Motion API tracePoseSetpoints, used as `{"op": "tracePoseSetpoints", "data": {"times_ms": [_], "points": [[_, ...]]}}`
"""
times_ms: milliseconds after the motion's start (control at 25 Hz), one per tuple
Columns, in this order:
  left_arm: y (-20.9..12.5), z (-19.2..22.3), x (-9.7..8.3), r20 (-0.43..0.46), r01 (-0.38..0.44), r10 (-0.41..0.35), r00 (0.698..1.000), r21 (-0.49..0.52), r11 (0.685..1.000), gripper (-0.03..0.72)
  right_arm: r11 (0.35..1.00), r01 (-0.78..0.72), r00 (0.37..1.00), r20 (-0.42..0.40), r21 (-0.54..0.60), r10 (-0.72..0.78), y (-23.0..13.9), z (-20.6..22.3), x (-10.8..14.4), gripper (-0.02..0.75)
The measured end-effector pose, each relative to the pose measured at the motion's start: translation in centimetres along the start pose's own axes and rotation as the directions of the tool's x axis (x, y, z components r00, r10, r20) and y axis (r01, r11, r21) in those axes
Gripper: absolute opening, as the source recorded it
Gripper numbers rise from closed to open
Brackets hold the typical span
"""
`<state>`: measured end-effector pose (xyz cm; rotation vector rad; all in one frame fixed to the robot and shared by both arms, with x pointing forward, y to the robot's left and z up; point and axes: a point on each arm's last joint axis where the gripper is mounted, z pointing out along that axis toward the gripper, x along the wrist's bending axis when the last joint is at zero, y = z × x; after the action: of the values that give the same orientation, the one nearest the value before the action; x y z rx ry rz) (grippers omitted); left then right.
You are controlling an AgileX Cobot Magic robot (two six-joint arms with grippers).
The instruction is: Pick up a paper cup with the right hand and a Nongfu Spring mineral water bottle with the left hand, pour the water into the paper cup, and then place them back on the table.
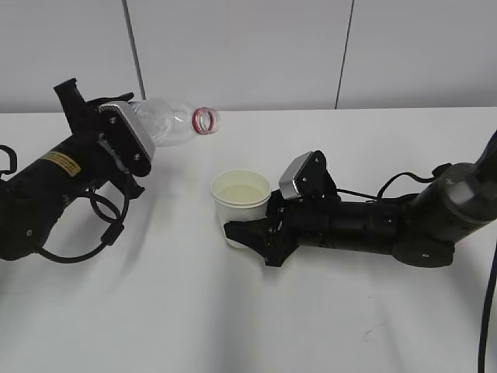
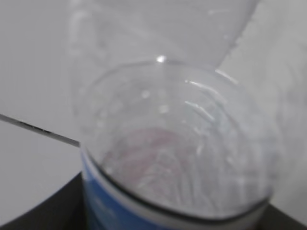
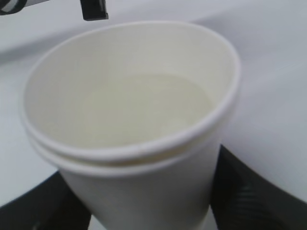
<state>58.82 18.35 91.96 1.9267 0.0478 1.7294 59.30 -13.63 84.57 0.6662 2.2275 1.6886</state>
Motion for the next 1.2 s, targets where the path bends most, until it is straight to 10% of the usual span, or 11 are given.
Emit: {"op": "tracePoseSetpoints", "data": {"times_ms": [520, 1000, 1200], "points": [[-0.5, -0.2, 0.0, -0.035, 0.462, -0.461, 0.887, 0.036, 0.886, 0.398, 0.999, -0.029, 0.999, 0.043, -0.017, 0.029, 0.1, 0.0, -0.4, 0.493], [-0.5, -0.2, 0.0, -0.048, 0.877, -0.876, 0.480, 0.010, 0.480, 0.398, 0.997, -0.068, 0.991, 0.109, -0.048, 0.073, 0.4, 0.0, -1.0, 0.493], [-0.4, -0.2, 0.0, -0.046, 0.918, -0.917, 0.396, 0.006, 0.396, 0.398, 0.994, -0.083, 0.985, 0.147, -0.066, 0.092, 0.5, -0.1, -1.4, 0.493]]}}
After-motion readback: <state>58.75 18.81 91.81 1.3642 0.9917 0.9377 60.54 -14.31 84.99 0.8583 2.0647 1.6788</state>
